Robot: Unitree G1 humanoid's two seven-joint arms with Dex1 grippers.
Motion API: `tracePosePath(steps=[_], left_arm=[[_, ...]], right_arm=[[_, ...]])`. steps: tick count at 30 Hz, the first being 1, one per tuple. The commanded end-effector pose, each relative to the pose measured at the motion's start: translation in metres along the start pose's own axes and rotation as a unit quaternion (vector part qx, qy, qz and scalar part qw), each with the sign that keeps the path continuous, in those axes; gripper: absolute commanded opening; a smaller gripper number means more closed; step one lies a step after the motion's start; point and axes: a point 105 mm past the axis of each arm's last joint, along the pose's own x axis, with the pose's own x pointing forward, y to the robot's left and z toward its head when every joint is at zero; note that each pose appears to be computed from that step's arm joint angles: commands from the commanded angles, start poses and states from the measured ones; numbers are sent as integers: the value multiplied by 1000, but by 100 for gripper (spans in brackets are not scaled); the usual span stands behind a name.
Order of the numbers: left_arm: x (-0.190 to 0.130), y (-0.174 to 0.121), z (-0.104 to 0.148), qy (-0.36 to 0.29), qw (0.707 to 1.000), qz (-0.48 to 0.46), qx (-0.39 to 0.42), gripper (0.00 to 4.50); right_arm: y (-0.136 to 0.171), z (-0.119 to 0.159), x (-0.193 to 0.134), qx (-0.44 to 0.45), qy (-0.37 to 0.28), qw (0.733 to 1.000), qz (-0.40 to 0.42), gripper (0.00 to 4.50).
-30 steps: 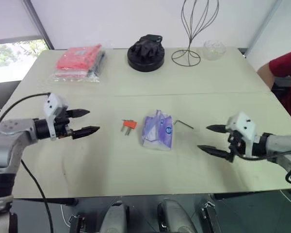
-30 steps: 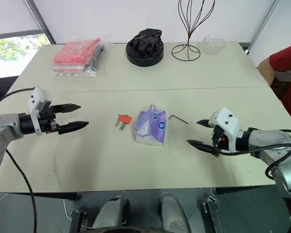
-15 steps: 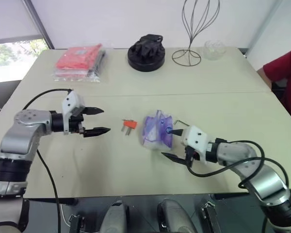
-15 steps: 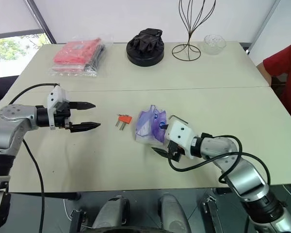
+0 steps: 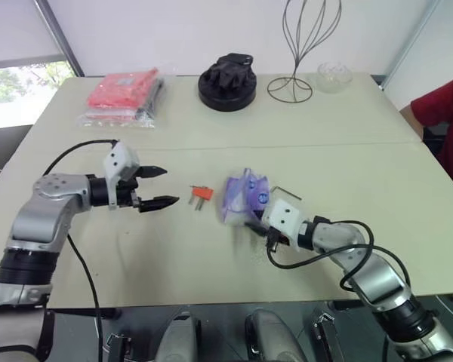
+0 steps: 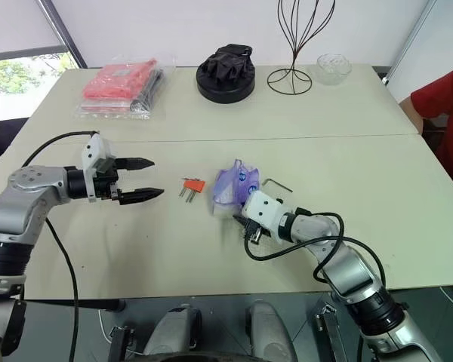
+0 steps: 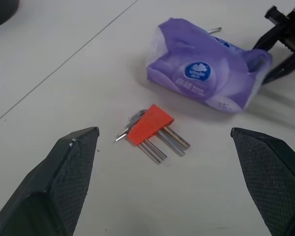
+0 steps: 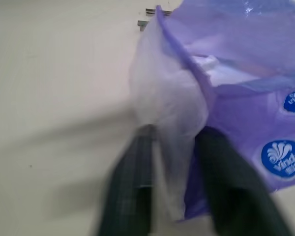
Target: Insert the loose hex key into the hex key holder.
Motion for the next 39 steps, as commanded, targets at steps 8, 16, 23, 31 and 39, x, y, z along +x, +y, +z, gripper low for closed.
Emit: tracePosePath(steps=[8, 16, 23, 31, 39], left_arm=[[-1, 2, 8, -14, 1000, 8, 15, 450], [14, 0, 11, -31, 999, -19, 9, 450], [32, -6, 15, -45, 998, -35, 13, 450], [29, -15, 9, -49, 998, -26, 1, 450], [24, -20, 5, -48, 999, -13, -10, 450]], right_arm=[[-23, 23, -15, -36, -30, 998, -47, 2], [-146, 22, -70, -73, -3, 944, -323, 2], [-200, -37, -83, -61, 125, 896, -423, 2], [-214, -63, -81, -68, 183, 872, -449, 100], [-217, -70, -89, -88, 211, 863, -450, 445]])
